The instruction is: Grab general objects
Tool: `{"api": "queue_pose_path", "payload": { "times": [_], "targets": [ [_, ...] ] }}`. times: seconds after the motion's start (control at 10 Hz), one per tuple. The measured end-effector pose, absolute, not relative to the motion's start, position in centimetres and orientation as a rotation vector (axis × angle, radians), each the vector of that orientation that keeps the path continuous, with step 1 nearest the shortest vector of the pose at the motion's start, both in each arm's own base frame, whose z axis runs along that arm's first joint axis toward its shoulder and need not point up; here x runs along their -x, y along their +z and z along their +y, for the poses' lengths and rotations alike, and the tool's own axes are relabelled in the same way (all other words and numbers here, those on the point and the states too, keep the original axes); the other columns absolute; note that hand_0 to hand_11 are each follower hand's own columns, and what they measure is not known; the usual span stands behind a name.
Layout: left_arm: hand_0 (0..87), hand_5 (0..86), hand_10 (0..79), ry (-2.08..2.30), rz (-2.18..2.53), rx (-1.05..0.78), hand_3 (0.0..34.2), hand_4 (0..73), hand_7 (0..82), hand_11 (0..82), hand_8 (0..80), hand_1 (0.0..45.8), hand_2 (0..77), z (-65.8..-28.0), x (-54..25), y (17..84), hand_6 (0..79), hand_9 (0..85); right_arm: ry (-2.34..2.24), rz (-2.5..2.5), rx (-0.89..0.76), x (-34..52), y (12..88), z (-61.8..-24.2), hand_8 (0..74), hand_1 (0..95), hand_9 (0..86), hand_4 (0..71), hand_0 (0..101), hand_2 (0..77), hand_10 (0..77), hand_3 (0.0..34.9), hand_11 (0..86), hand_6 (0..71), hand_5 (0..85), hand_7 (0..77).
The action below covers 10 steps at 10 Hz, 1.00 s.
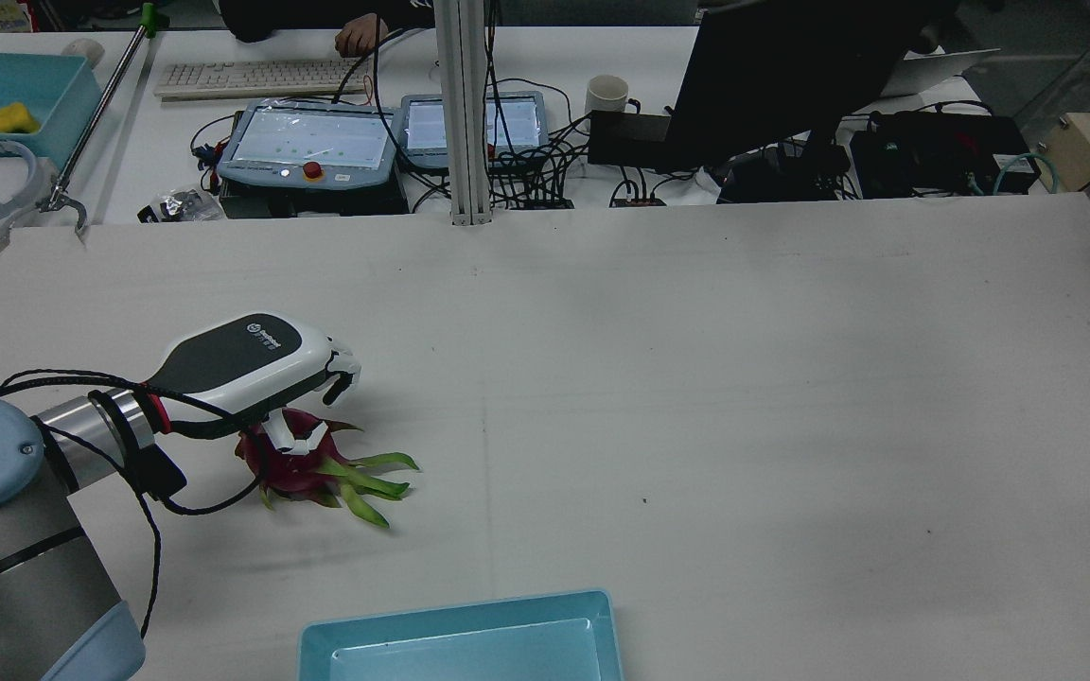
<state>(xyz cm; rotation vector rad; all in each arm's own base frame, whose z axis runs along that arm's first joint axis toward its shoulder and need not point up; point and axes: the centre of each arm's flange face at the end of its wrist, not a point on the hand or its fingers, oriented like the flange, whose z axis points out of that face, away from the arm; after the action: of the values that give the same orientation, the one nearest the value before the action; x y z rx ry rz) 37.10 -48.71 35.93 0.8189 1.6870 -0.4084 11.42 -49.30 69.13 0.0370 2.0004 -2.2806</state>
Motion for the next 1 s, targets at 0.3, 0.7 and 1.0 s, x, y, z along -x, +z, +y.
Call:
{"api": "queue_pose_path", "payload": {
  "times": [0.3,0.7,1.0],
  "targets": [
    [49.9,37.1,66.5,-0.412,1.639,-0.8,2.2,6.0,62.7,66.5,27.3,2.2,39.3,-47.9,-36.3,34.9,34.9,31.6,-2.281,2.001,-0.036,-11.4,69.1,-49.3,0.0,5.4,0.5,0.0,0,1.6,0.0,0.0,0.5,0.0,0.5,0.0],
    [49.8,4.9,32.2,-0.404,1.611,-0.796,13.2,0.0,23.5,28.4,1.6,2.2,18.0,-48.1,-37.1,36.4,1.1,4.4,-2.281,2.0,-0.037,-11.4,69.1,-49.3,0.0,5.4,0.5,0.0,0,1.6,0.0,0.0,0.5,0.0,0.5,0.0],
    [50.0,2.2,10.4,-0.39,1.617,-0.813,27.5,0.0,6.0,20.7,1.6,2.2,21.8,-48.7,-38.1,37.9,0.5,1.6,-2.281,2.0,-0.037,-11.4,69.2,-49.3,0.0,5.4,0.5,0.0,0,1.6,0.0,0.0,0.5,0.0,0.5,0.0]
  ]
}}
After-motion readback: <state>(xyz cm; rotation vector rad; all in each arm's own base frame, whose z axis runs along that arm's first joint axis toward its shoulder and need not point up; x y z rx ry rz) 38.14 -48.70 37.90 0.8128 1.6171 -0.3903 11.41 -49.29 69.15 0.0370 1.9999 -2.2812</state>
